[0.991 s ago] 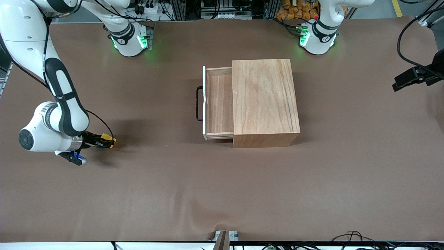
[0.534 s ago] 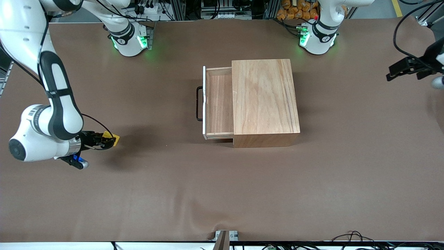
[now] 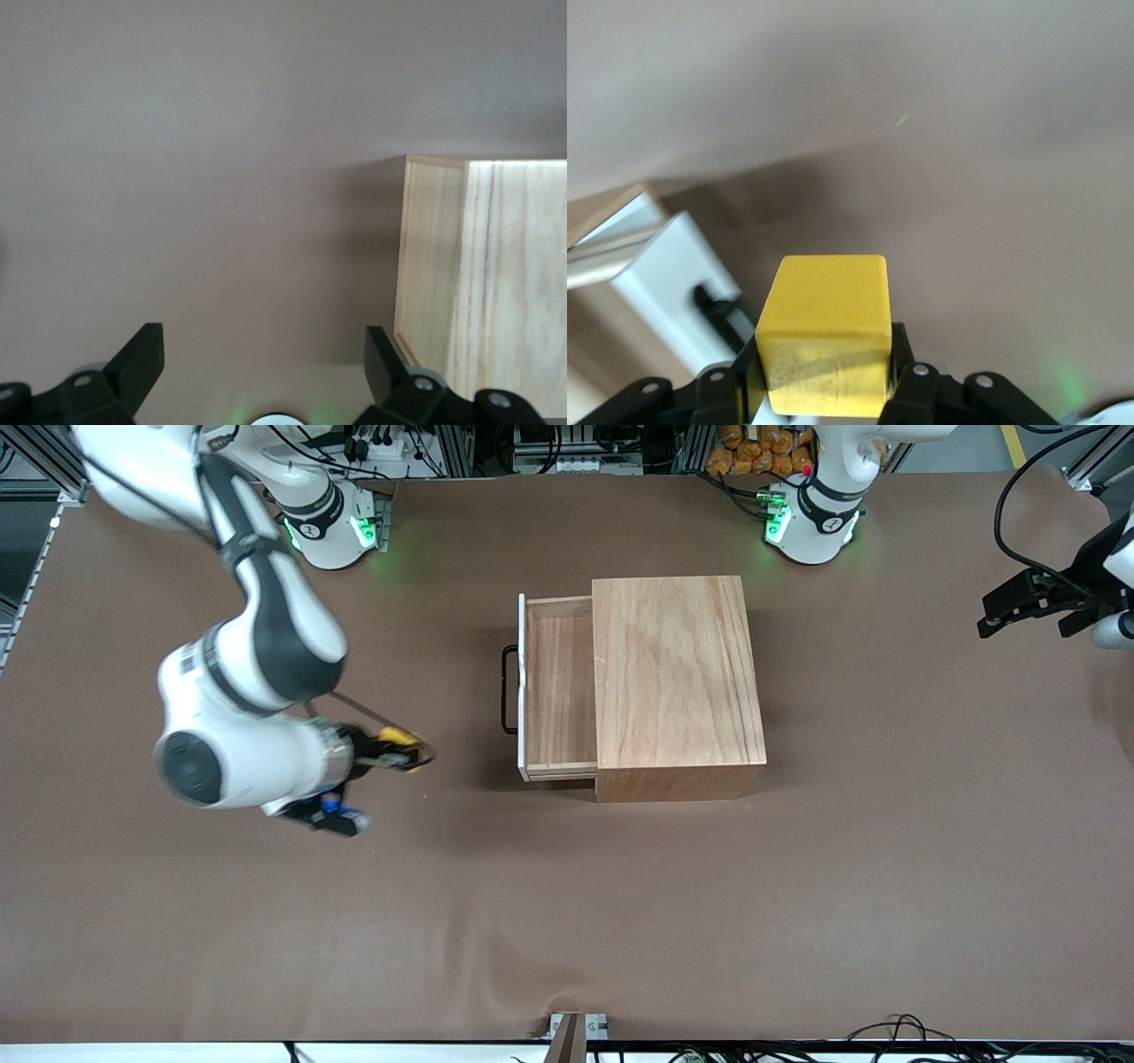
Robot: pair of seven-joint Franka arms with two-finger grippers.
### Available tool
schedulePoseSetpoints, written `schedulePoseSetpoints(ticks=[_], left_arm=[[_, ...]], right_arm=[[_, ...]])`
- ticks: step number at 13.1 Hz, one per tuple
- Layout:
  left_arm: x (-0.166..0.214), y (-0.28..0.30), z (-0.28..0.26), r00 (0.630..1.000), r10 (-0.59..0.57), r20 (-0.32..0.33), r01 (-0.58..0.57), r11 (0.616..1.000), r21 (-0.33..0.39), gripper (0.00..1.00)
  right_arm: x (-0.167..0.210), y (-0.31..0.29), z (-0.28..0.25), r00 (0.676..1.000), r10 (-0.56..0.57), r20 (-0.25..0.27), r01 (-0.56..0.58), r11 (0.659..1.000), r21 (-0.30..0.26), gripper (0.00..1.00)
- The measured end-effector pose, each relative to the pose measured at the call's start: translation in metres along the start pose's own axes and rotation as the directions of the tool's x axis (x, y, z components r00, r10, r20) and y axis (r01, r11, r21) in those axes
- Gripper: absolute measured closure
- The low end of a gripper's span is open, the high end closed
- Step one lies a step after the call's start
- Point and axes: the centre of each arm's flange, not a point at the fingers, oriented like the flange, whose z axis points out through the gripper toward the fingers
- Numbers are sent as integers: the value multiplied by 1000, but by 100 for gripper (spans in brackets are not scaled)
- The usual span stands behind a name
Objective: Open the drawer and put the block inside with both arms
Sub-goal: 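Carry the yellow cube with the right gripper over the open drawer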
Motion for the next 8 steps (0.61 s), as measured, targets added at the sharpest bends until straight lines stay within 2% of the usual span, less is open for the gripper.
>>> schedulePoseSetpoints(ticks=[2,5,8], left_arm=[[8,2,-6,1000,0,-18,0,1000,4,0],[21,2,-10,999,-6,-33,6,1000,10,0],[30,10,-1,1000,7,-19,-7,1000,-4,0]], right_arm=[[-46,-52,19,999,-41,10,41,999,-18,44],[-103,-112,62,995,-95,-27,92,992,-90,44],[-128,-135,110,993,-103,-50,95,985,-145,44]])
